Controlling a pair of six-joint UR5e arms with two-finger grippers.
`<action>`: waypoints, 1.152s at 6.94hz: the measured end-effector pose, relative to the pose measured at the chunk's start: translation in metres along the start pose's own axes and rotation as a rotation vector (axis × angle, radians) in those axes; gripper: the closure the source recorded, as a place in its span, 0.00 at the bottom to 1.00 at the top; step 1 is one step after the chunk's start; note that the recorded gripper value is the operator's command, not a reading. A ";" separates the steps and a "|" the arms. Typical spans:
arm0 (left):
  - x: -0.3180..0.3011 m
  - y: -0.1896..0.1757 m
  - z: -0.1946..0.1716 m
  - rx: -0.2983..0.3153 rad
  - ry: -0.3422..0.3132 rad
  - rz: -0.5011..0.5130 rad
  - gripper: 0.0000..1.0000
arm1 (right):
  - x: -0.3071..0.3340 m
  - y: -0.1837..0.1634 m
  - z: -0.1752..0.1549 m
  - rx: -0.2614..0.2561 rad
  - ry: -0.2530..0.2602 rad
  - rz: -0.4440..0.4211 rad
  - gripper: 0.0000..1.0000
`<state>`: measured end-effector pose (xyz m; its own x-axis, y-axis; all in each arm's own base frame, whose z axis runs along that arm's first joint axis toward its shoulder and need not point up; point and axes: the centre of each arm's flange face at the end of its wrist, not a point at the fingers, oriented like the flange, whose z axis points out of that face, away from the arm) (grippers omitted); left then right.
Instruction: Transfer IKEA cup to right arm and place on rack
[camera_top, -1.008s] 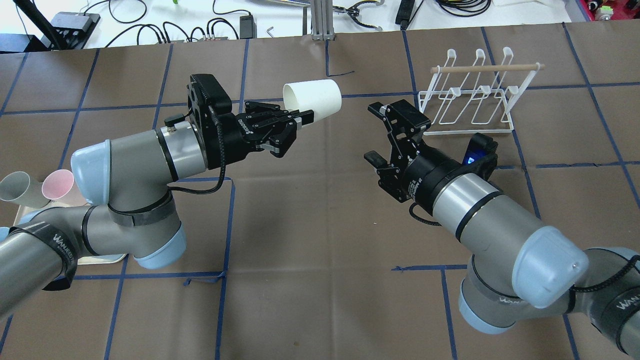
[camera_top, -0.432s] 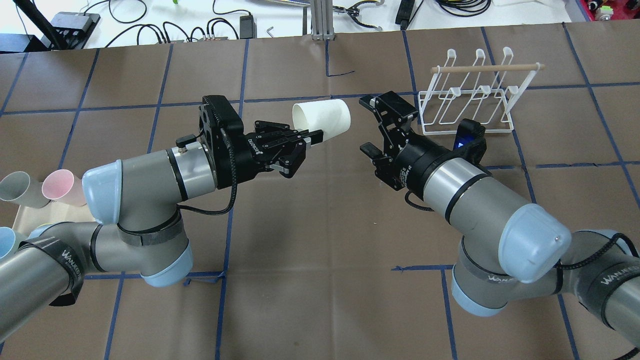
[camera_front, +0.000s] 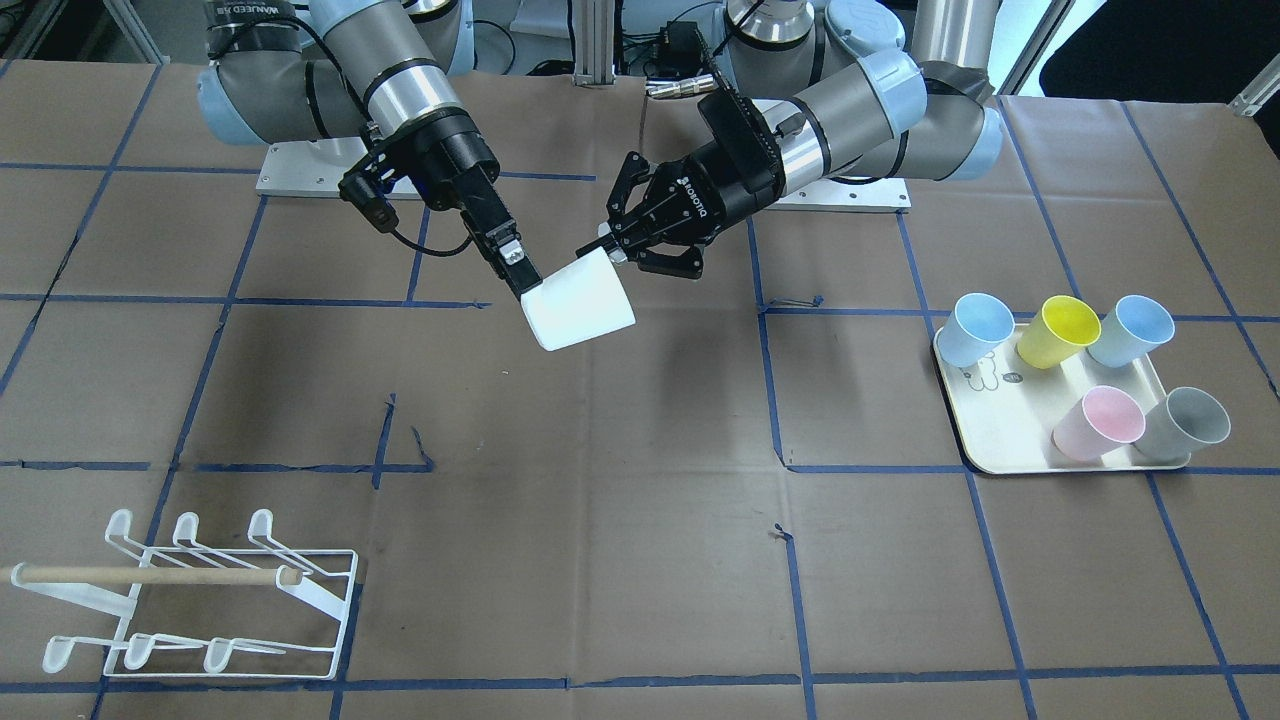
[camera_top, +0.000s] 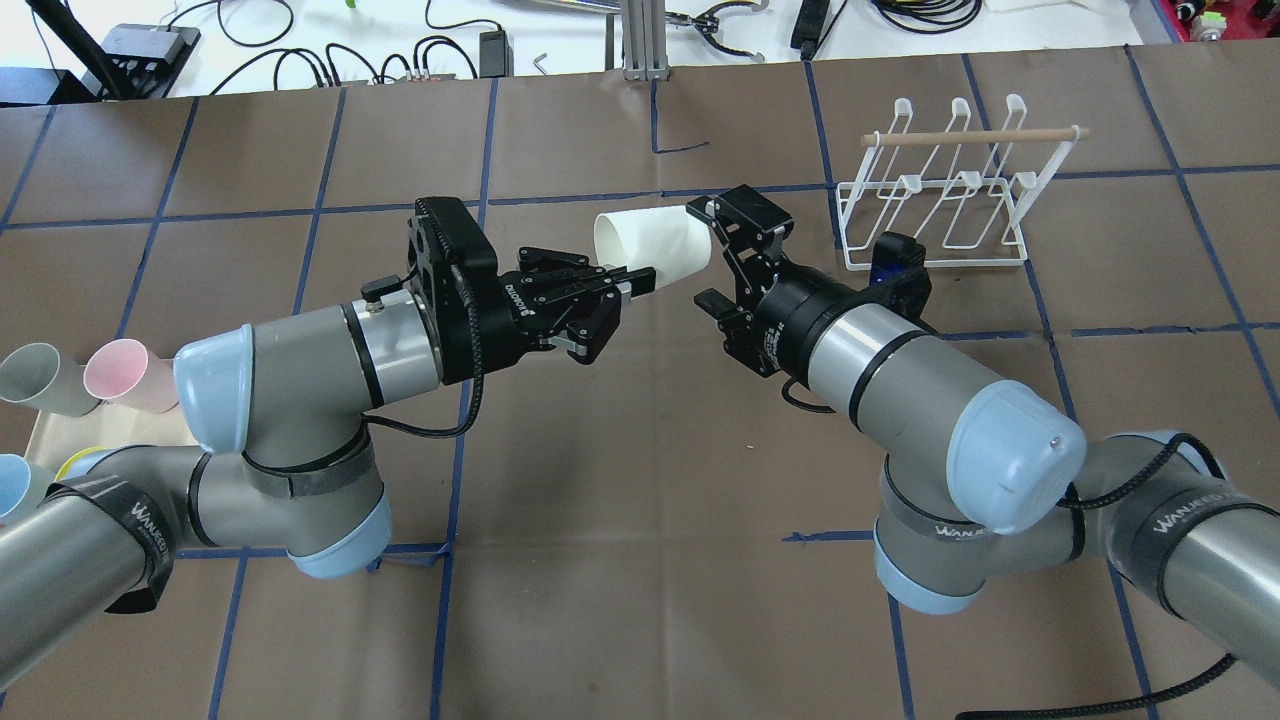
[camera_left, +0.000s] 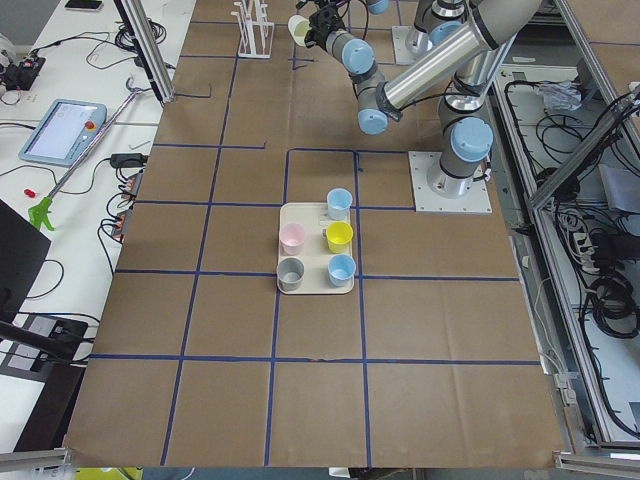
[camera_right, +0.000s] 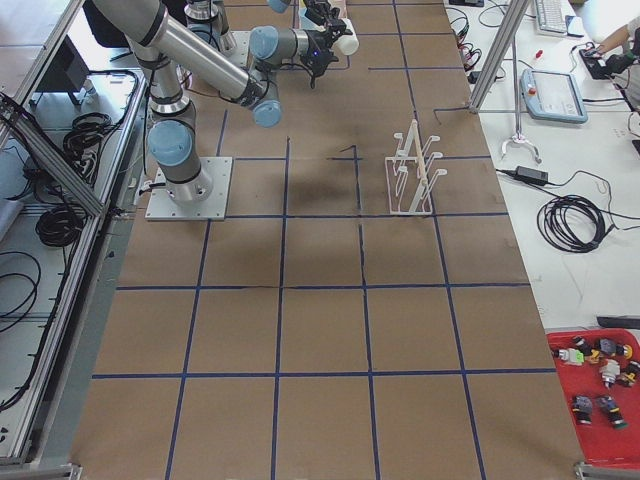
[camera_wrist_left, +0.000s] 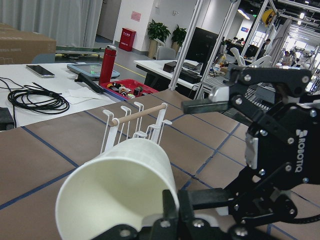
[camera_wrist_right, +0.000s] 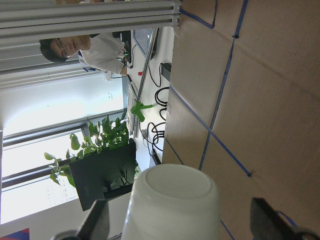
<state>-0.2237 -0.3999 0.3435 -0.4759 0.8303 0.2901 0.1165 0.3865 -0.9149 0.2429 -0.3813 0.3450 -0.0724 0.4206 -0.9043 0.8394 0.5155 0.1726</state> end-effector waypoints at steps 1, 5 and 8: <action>0.001 0.000 0.001 -0.001 0.002 0.001 0.96 | 0.000 0.001 0.005 -0.001 0.009 0.001 0.02; 0.001 -0.001 0.001 0.001 0.003 0.004 0.96 | -0.012 0.000 0.019 -0.005 0.016 0.001 0.07; 0.001 -0.002 0.001 0.002 0.003 0.006 0.93 | -0.013 0.003 0.021 -0.013 0.017 -0.001 0.41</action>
<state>-0.2254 -0.4008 0.3456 -0.4728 0.8337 0.2853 0.1179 0.3808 -0.9171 0.2571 -0.4011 0.3492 -0.0828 0.4328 -0.8977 0.8324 0.5253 0.1765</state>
